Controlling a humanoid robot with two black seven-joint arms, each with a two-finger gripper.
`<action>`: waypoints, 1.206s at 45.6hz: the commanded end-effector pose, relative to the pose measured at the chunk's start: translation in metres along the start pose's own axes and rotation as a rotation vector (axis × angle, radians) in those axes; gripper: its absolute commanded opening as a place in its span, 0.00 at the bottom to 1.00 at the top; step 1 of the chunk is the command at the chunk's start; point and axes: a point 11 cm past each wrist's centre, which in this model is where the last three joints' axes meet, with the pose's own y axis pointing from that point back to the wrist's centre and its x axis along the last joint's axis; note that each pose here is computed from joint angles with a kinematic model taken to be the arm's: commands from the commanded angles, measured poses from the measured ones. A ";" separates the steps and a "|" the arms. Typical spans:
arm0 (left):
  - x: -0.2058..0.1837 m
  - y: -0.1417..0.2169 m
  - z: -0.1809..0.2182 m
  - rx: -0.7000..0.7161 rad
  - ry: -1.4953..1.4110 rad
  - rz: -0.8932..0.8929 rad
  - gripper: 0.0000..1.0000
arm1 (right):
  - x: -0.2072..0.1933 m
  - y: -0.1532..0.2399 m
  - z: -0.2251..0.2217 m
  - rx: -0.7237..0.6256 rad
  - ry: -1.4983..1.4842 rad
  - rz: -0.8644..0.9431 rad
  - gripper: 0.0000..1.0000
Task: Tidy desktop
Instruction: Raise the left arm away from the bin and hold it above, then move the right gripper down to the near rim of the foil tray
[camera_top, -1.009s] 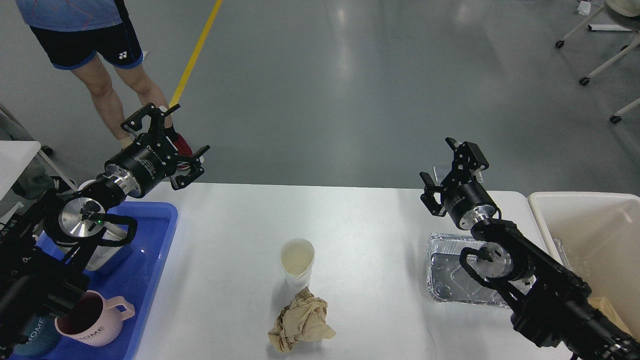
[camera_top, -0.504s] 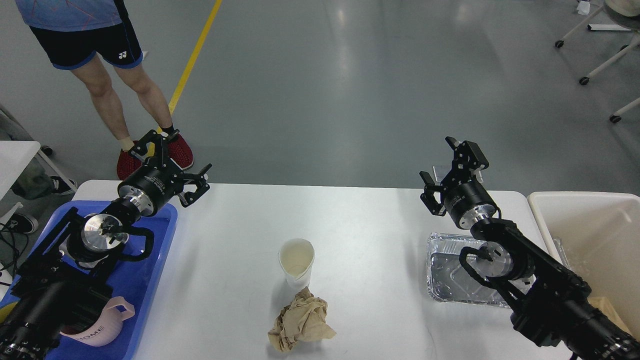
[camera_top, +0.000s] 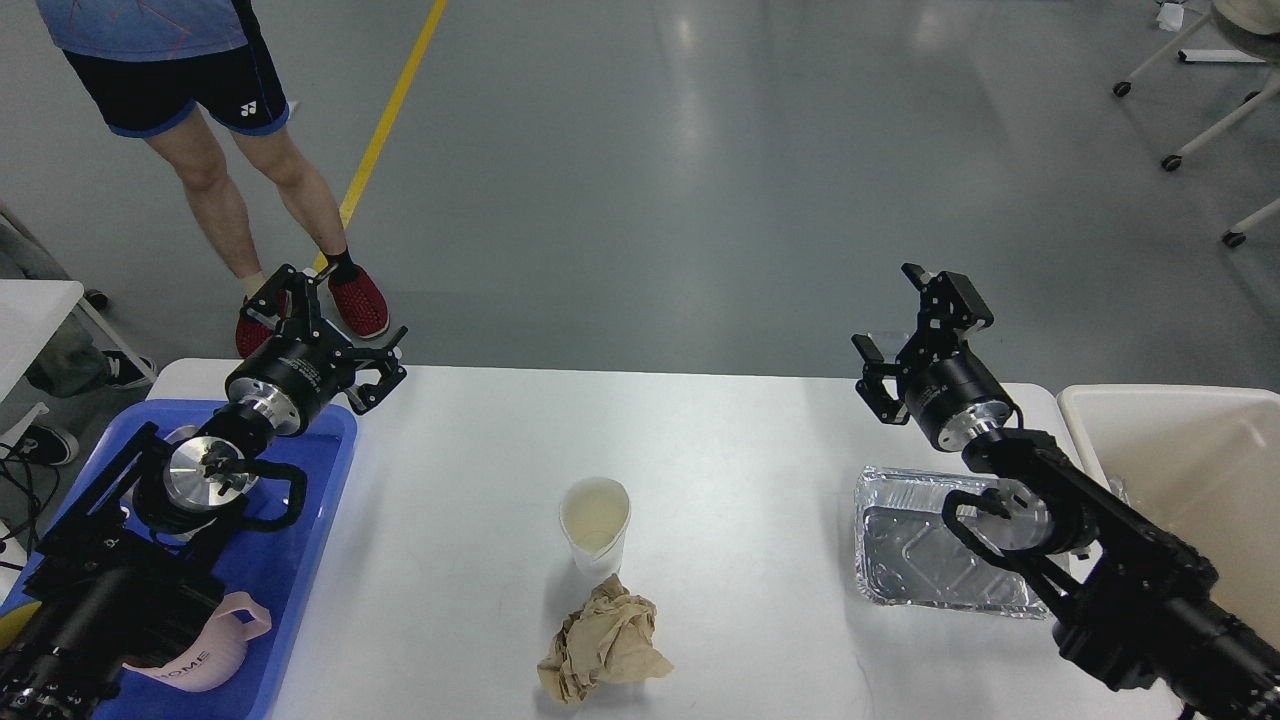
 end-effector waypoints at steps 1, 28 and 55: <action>0.003 0.002 -0.004 0.005 0.002 0.006 0.97 | 0.023 0.020 -0.015 -0.060 0.149 -0.023 1.00; 0.003 0.001 -0.026 0.059 -0.008 0.015 0.97 | 0.076 0.174 -0.109 -0.522 0.612 -0.194 1.00; 0.000 0.000 -0.038 0.083 -0.005 0.015 0.97 | 0.076 0.245 -0.201 -0.659 0.792 -0.131 1.00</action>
